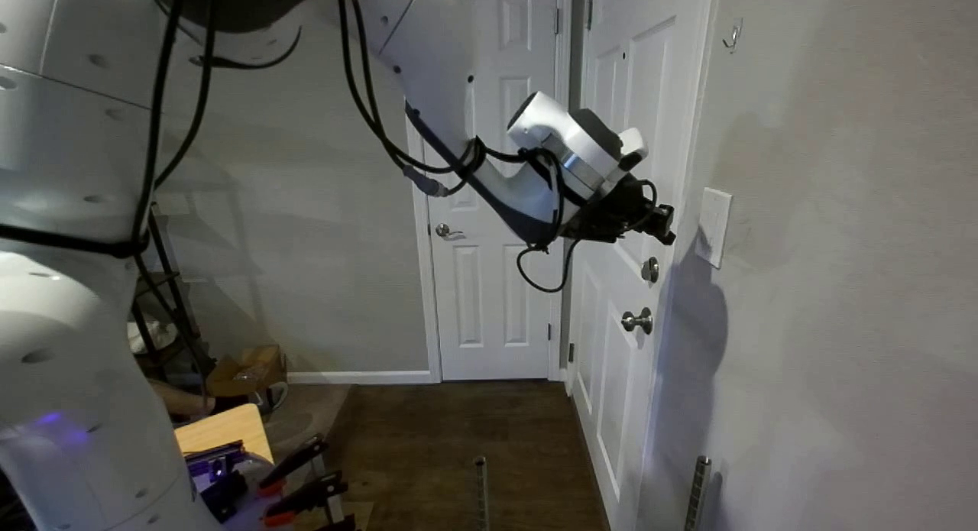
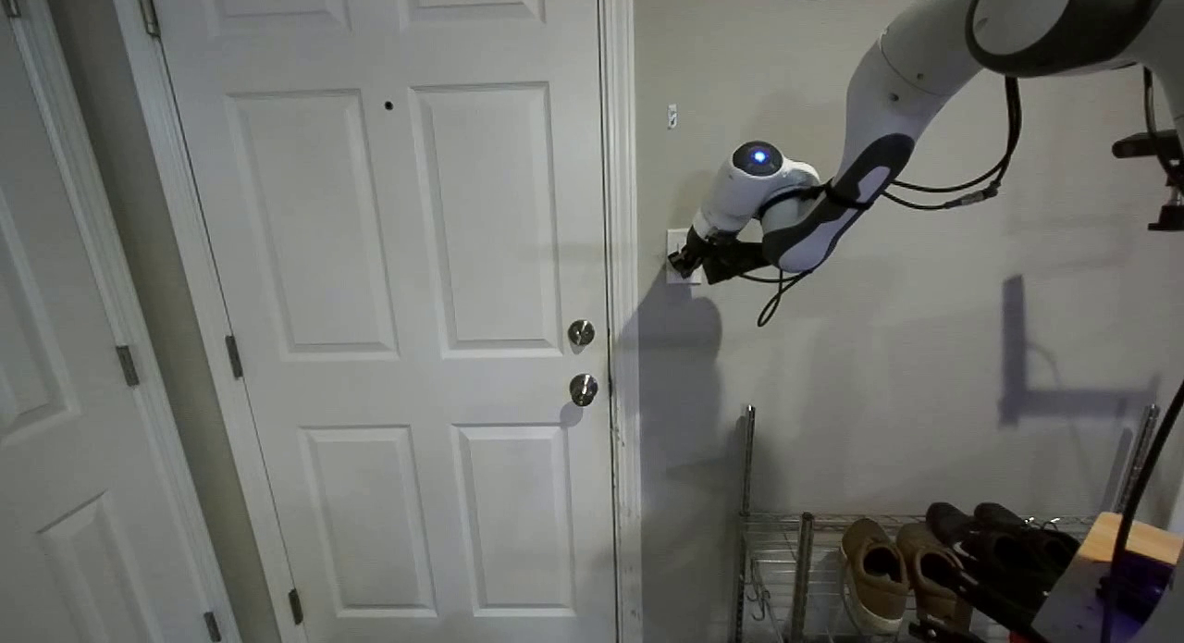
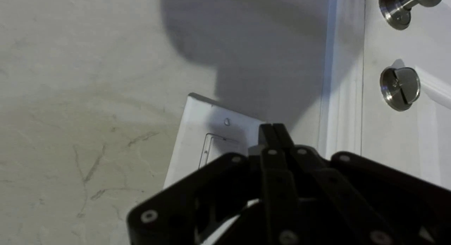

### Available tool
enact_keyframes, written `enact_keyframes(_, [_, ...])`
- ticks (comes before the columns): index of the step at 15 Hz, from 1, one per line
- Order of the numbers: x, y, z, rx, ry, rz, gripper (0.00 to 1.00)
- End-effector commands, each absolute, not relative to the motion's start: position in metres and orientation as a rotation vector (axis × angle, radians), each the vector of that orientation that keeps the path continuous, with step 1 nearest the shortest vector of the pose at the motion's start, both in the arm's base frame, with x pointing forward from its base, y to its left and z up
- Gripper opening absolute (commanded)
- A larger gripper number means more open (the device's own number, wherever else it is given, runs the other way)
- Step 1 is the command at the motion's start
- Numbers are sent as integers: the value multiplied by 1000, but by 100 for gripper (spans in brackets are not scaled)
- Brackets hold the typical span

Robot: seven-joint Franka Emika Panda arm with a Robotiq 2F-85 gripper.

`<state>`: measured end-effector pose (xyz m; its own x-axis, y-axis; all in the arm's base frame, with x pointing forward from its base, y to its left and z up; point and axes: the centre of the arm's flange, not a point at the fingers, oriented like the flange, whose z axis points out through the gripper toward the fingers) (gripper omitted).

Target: Switch the light off

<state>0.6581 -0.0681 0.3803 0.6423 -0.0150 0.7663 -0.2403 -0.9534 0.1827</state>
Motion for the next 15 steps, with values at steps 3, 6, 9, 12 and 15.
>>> enact_keyframes(3, [672, -73, 377, 2553, -262, 1218, 4])
enact_keyframes(6, [679, -79, 374, 2541, -291, 1199, 4])
enact_keyframes(9, [683, -82, 372, 2539, -310, 1188, 4])
enact_keyframes(12, [686, -83, 371, 2529, -315, 1185, 4])
enact_keyframes(15, [689, -83, 376, 2510, -319, 1204, 4])
